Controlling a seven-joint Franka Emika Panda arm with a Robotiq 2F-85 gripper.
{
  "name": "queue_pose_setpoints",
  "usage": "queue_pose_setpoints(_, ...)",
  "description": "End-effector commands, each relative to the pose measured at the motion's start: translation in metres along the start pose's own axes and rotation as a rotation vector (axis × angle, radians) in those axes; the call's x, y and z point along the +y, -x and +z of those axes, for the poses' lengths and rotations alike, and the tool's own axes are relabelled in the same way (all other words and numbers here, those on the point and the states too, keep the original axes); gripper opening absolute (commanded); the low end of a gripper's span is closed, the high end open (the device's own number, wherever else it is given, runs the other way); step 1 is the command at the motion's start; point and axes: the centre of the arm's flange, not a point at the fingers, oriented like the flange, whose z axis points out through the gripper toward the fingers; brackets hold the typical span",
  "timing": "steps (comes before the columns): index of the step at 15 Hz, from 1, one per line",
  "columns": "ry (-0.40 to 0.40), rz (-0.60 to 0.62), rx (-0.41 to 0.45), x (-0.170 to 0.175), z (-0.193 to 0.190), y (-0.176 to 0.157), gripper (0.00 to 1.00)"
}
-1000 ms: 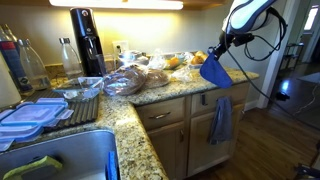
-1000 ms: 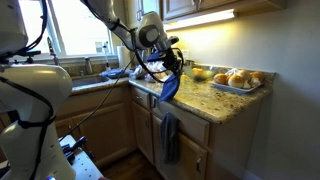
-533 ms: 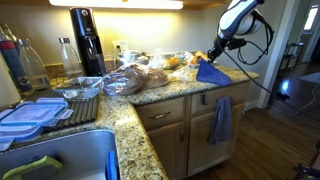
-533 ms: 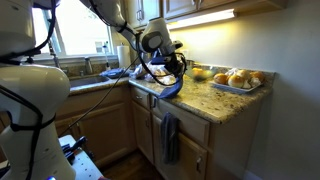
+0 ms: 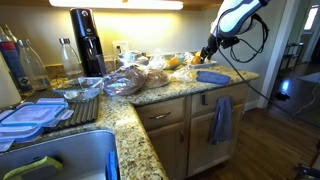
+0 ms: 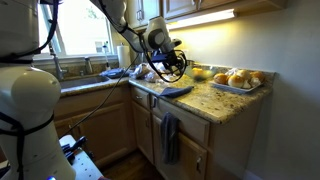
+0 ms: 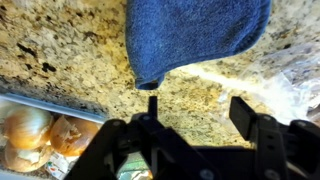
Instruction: Place the left blue cloth onto the kitchen counter
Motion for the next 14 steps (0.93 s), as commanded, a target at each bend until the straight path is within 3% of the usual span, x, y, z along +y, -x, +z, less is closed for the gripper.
queue_pose_setpoints(1, -0.040, 0.007, -0.020, -0.007, -0.028, 0.003, 1.00)
queue_pose_setpoints(2, -0.023, -0.008, 0.004, -0.006, -0.008, -0.003, 0.86)
queue_pose_setpoints(4, -0.035, -0.009, 0.003, -0.010, -0.015, -0.005, 0.99)
queue_pose_setpoints(14, -0.038, -0.009, 0.002, -0.011, -0.015, -0.004, 1.00)
